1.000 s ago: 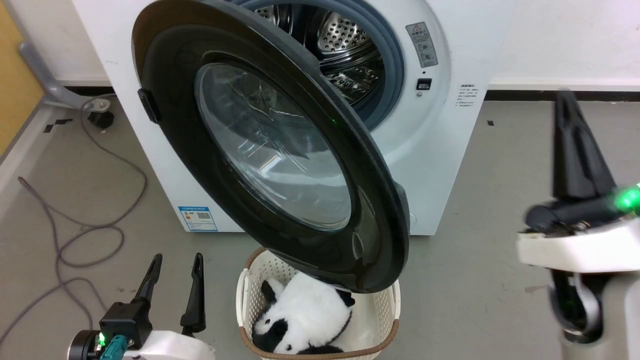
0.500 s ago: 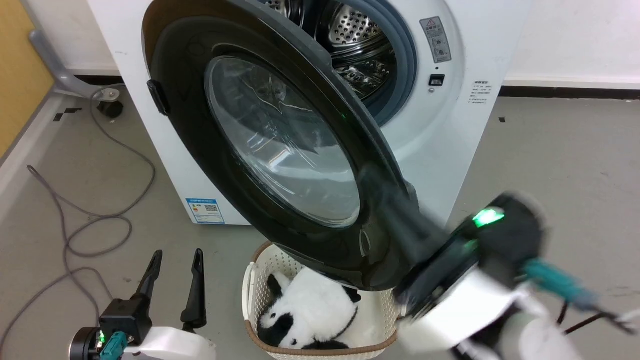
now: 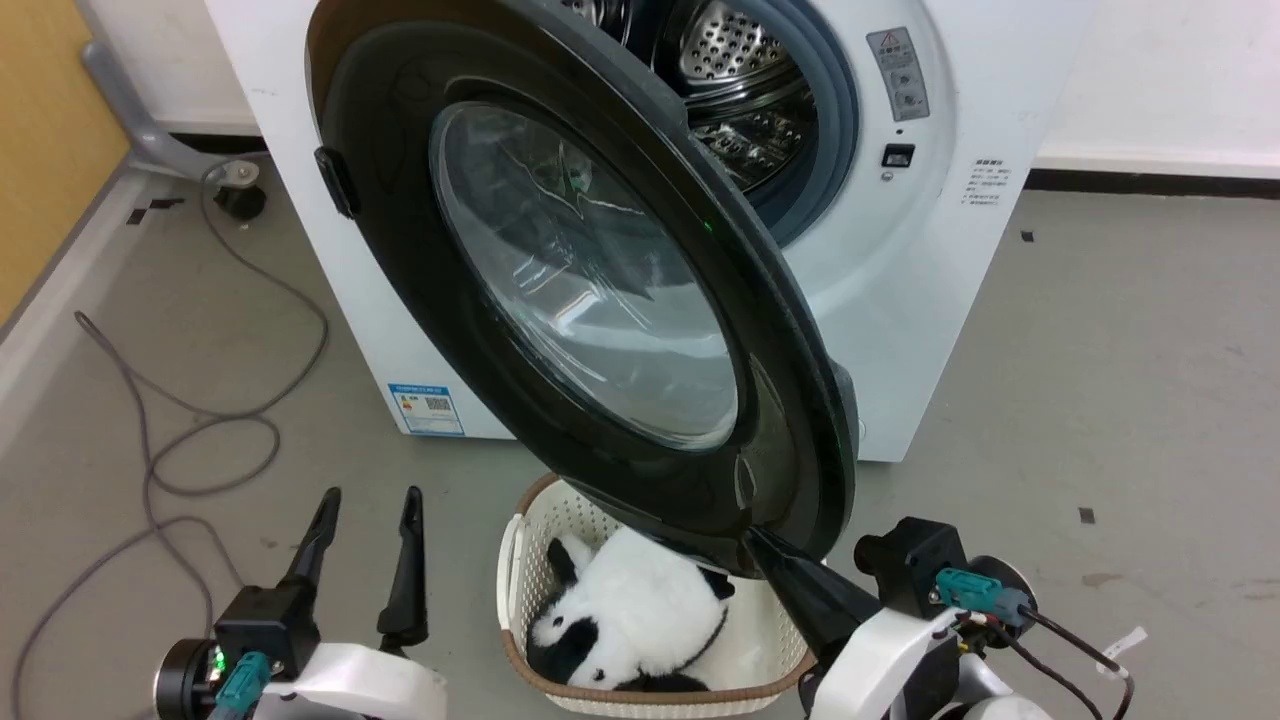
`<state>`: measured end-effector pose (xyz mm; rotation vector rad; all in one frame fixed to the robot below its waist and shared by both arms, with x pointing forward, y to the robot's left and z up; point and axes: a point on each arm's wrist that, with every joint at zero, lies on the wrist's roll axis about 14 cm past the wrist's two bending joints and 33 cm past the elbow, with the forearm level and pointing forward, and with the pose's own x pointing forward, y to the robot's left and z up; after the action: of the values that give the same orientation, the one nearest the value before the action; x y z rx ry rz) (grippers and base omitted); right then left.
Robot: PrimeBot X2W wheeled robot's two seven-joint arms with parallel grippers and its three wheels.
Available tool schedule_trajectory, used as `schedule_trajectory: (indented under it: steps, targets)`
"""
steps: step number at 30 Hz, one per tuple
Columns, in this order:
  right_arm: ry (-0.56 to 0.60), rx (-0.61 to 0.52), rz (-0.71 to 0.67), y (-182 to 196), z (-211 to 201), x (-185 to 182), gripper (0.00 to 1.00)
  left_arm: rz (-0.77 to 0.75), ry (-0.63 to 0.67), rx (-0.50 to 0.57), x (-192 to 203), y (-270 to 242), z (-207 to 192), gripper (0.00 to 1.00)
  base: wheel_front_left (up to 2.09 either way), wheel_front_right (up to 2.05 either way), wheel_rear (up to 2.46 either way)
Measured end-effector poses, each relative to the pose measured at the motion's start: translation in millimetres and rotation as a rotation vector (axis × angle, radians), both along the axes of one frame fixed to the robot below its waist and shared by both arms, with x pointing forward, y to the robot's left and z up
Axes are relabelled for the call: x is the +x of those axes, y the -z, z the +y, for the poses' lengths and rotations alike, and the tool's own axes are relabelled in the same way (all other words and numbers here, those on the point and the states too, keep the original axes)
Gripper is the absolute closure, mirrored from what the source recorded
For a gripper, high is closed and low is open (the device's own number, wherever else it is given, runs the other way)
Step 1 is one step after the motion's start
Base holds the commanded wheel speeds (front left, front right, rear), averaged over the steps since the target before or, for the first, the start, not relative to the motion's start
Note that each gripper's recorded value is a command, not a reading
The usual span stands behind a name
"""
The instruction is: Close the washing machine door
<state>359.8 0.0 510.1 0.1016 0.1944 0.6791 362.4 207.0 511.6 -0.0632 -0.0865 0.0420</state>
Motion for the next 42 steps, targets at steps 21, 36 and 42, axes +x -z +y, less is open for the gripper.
schedule_trajectory:
  steps: [21, 36, 42]
  targets:
    - [0.151, 0.011, -0.074, 8.2, -30.1, 88.7, 1.00, 0.027, 0.024, -0.014, 20.6, 10.5, -13.2, 0.00, 0.00, 0.00, 0.00]
    - [0.274, 0.068, -0.175, -20.0, -54.9, 195.0, 1.00, 0.047, 0.025, -0.037, 50.2, 22.5, -19.8, 0.00, 0.00, 0.00, 0.00]
    - [0.303, 0.065, -0.193, -20.0, -61.1, 234.2, 1.00, 0.073, 0.019, -0.038, 59.7, 34.4, -19.8, 0.00, 0.00, 0.00, 0.00]
